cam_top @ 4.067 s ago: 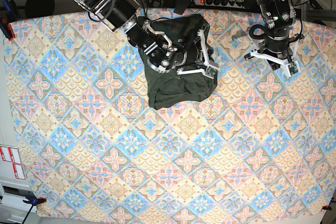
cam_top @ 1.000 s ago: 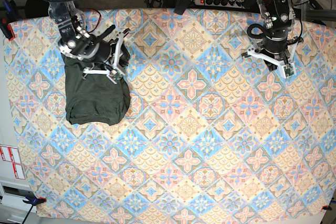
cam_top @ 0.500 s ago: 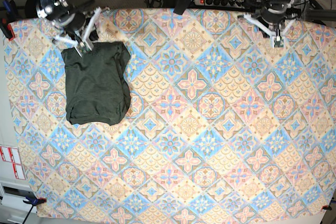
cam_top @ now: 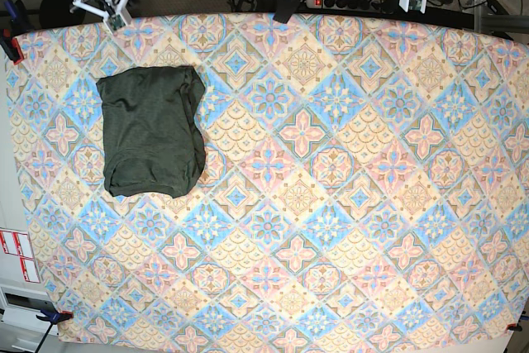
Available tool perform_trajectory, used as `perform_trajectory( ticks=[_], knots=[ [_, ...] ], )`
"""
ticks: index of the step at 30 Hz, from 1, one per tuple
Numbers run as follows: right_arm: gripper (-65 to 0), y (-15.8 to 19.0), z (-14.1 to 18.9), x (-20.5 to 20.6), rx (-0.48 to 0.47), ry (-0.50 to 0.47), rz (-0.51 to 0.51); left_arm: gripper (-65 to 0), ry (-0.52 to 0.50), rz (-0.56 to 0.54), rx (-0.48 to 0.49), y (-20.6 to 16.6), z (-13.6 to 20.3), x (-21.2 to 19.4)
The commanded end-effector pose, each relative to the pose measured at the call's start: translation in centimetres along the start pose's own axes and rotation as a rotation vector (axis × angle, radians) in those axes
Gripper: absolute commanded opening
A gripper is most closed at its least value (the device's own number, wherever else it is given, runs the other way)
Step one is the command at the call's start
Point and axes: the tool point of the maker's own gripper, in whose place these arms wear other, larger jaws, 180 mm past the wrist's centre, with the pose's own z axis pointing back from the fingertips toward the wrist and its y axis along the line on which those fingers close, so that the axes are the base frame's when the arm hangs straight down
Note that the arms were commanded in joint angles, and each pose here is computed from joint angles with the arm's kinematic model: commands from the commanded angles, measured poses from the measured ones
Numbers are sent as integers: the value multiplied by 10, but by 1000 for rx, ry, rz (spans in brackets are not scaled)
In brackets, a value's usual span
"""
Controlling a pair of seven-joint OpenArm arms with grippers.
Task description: Fold the T-shirt properly
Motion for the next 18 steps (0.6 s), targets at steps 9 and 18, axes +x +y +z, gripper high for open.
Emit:
perform_trajectory(
  ticks=[9, 18],
  knots=[
    [-650, 6, -5, -69, 32, 171, -62, -650, 173, 6, 5, 5, -9, -65],
    [-650, 14, -19, -160, 62, 341, -210, -650, 250, -59, -17, -4, -71, -137]
  ],
)
